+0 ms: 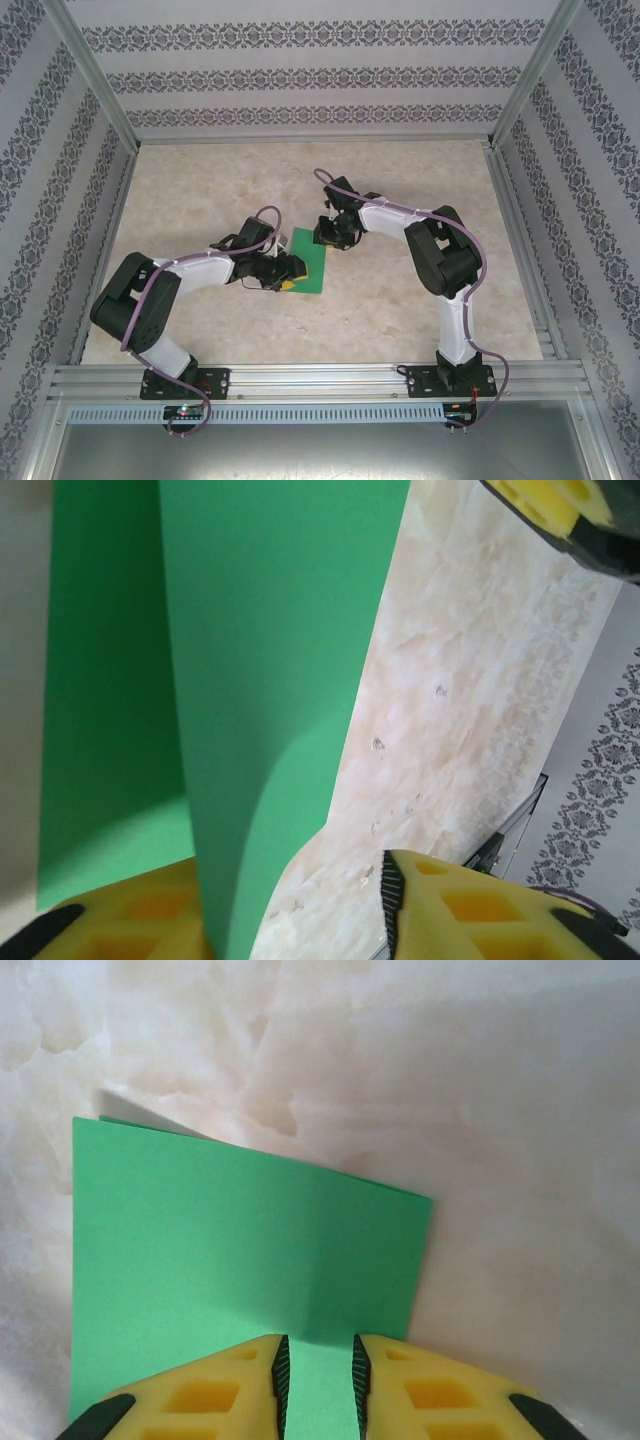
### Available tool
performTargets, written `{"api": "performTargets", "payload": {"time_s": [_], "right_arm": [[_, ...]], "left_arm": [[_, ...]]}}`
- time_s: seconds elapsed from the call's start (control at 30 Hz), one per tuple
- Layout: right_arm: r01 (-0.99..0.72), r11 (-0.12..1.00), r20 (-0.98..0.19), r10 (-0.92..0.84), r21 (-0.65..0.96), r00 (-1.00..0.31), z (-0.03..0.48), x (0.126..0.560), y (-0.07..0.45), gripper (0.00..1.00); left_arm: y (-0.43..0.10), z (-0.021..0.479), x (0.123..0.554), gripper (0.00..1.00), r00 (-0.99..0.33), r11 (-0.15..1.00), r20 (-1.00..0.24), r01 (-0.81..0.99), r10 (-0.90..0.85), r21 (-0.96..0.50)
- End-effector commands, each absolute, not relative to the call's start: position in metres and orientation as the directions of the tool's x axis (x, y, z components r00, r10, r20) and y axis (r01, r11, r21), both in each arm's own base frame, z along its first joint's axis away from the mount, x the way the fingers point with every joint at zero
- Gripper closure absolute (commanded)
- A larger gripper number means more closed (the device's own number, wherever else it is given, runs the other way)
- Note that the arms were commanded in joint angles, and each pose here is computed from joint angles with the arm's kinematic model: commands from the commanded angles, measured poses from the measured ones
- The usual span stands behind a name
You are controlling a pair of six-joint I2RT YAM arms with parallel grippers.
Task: Fold a paper plane with a square sheet of paper (pick it up from the middle)
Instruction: Fold the triangle a second time at the center of the table.
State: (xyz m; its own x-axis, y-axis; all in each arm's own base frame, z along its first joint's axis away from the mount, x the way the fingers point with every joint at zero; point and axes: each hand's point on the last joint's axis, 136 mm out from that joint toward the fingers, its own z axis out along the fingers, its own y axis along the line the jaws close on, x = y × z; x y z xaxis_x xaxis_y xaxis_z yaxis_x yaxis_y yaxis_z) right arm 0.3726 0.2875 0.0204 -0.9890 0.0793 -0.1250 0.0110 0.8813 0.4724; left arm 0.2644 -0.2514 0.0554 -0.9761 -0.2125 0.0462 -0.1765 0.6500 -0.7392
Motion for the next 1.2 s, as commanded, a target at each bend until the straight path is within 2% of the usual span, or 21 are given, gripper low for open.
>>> {"api": "performTargets", "payload": {"time_s": [0.0,0.23,0.43,0.83,1.17], "right_arm": [[0.004,0.883,-0.107,0.062,0.468,-0.992,0.015,0.364,0.283,0.76],[-0.131,0.758,-0.198,-0.002,0.639,-0.98,0.063,0.358,0.313,0.82],[-0.116,0.708,-0.124,-0.04,0.696,-0.992,0.053,0.334,0.332,0.86],[-0.103,0.773,-0.072,-0.075,0.626,-0.995,0.023,0.32,0.342,0.89],[-0.065,0.744,-0.028,-0.061,0.665,-0.998,0.024,0.322,0.343,0.96]], "left_arm": [[-0.256,0.062,0.261,0.63,-0.984,0.645,0.01,-0.124,-0.179,-0.754],[-0.257,0.061,0.267,0.69,-0.978,0.633,0.0,-0.134,-0.208,-0.762],[-0.259,0.063,0.269,0.7,-0.979,0.625,-0.006,-0.126,-0.205,-0.77],[-0.264,0.077,0.27,0.7,-0.986,0.614,-0.032,-0.075,-0.161,-0.786],[-0.27,0.076,0.283,0.69,-0.986,0.612,-0.058,-0.051,-0.156,-0.79]]}}
